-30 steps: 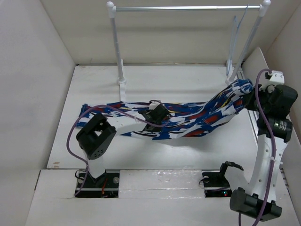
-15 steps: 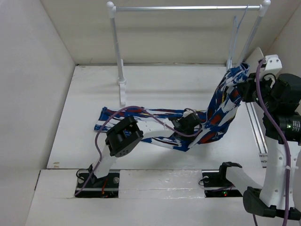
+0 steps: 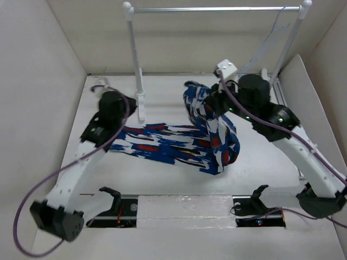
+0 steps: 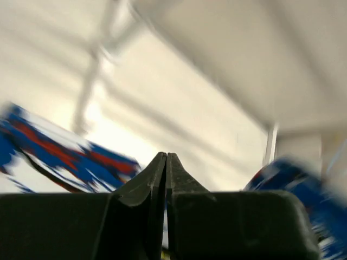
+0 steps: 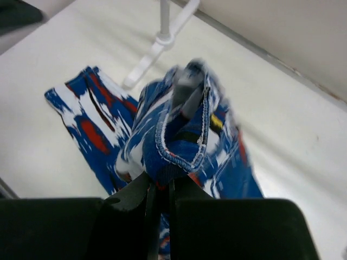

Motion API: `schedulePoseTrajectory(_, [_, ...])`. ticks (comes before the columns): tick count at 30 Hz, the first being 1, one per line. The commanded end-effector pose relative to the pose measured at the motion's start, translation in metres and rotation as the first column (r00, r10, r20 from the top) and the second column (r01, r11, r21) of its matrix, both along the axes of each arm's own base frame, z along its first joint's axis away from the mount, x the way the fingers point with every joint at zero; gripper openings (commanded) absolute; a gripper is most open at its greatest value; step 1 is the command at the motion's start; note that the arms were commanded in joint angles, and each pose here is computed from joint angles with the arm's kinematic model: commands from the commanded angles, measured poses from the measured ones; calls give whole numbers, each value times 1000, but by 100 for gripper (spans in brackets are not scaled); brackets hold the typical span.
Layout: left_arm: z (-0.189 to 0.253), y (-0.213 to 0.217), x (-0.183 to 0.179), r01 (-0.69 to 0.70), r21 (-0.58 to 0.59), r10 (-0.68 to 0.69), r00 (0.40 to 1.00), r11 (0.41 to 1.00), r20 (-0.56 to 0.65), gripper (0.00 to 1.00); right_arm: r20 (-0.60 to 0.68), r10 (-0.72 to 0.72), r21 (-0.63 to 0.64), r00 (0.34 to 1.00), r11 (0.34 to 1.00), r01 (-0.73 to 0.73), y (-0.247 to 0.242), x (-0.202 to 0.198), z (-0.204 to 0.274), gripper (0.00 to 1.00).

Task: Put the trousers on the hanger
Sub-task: Fold the trousers at the center of the board.

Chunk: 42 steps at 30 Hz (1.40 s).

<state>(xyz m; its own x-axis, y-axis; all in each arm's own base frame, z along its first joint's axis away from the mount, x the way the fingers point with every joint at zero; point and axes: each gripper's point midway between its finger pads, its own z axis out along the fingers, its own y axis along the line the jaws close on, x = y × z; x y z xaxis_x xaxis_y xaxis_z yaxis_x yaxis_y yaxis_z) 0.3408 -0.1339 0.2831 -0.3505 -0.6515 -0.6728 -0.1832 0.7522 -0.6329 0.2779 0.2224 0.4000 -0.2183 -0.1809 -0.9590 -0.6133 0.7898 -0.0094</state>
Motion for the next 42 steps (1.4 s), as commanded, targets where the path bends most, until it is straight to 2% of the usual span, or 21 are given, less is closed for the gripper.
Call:
schedulePoseTrajectory(1, [-23, 77, -19, -114, 47, 117, 991, 992, -69, 0, 130, 4, 124, 991, 992, -21, 67, 19, 47, 0])
schedulePoseTrajectory(7, [9, 129, -37, -254, 40, 254, 967, 966, -2, 0, 69, 186, 56, 980, 980, -190, 222, 32, -9, 0])
schedulePoseTrajectory(10, [52, 141, -41, -314, 40, 310, 947, 949, 83, 0, 55, 225, 30, 973, 974, -227, 292, 30, -37, 0])
schedulePoseTrajectory(11, [83, 144, -43, -328, 35, 320, 936, 944, 145, 0, 54, 226, 24, 973, 974, -227, 306, 30, -45, 0])
schedulePoseTrajectory(12, [91, 155, -47, -375, 68, 362, 919, 924, 156, 0, 30, 231, 58, 972, 971, -233, 320, 28, -52, 7])
schedulePoseTrajectory(13, [105, 163, -51, -402, 101, 380, 907, 910, 182, 0, 12, 261, 60, 965, 963, -261, 343, 27, -74, 22])
schedulePoseTrajectory(14, [127, 168, -55, -428, 108, 398, 891, 897, 218, 0, -2, 340, 94, 940, 936, -338, 361, 18, -83, 41])
schedulePoseTrajectory(15, [131, 178, -60, -471, 136, 437, 872, 871, 223, 1, -42, 370, 117, 928, 924, -364, 370, 12, -96, 69])
schedulePoseTrajectory(18, [138, 183, -67, -488, 157, 446, 862, 858, 240, 4, -127, 482, 103, 867, 876, -472, 382, -8, -137, 81])
schedulePoseTrajectory(21, [106, 164, -50, -388, 158, 357, 914, 908, 193, 15, -139, 514, 94, 847, 858, -505, 354, -10, -136, 85])
schedulePoseTrajectory(22, [91, 158, -46, -352, 161, 326, 931, 922, 164, 17, -142, 514, 93, 846, 858, -505, 343, -10, -135, 84])
schedulePoseTrajectory(23, [53, 151, -39, -306, 178, 294, 952, 935, 88, 19, -136, 504, 104, 853, 863, -494, 327, -1, -129, 81])
schedulePoseTrajectory(25, [15, 127, -29, -177, 141, 176, 984, 974, 17, 20, -145, 474, 67, 868, 880, -470, 282, -6, -129, 66])
schedulePoseTrajectory(26, [-33, 118, -28, -118, 133, 130, 988, 984, -86, 21, -154, 416, 40, 896, 909, -415, 259, 6, -135, 53])
schedulePoseTrajectory(27, [-46, 95, -25, -20, 75, 27, 995, 997, -97, 21, -185, 383, 6, 905, 921, -388, 226, -1, -150, 17])
schedulePoseTrajectory(28, [-66, 84, -26, 23, 54, -16, 991, 998, -134, 21, -211, 357, -17, 910, 929, -369, 208, -3, -164, 6])
schedulePoseTrajectory(29, [-103, 74, -29, 59, 43, -48, 975, 997, -218, 21, -233, 325, -43, 917, 938, -343, 189, -3, -177, 0])
schedulePoseTrajectory(33, [-141, 20, -28, 228, 13, -216, 938, 974, -273, 21, -357, 193, -143, 914, 956, -257, 104, -12, -246, 0])
schedulePoseTrajectory(35, [-162, 17, -24, 241, 20, -220, 915, 970, -337, 20, -398, 145, -183, 906, 955, -233, 77, -23, -276, 0])
schedulePoseTrajectory(37, [-182, 31, -23, 190, 43, -158, 904, 981, -398, 16, -422, 104, -206, 900, 956, -207, 61, -25, -296, 0])
schedulePoseTrajectory(42, [-253, 86, -49, 9, 51, 22, 822, 999, -569, 0, -500, 30, -271, 866, 944, -189, 36, -40, -353, 0])
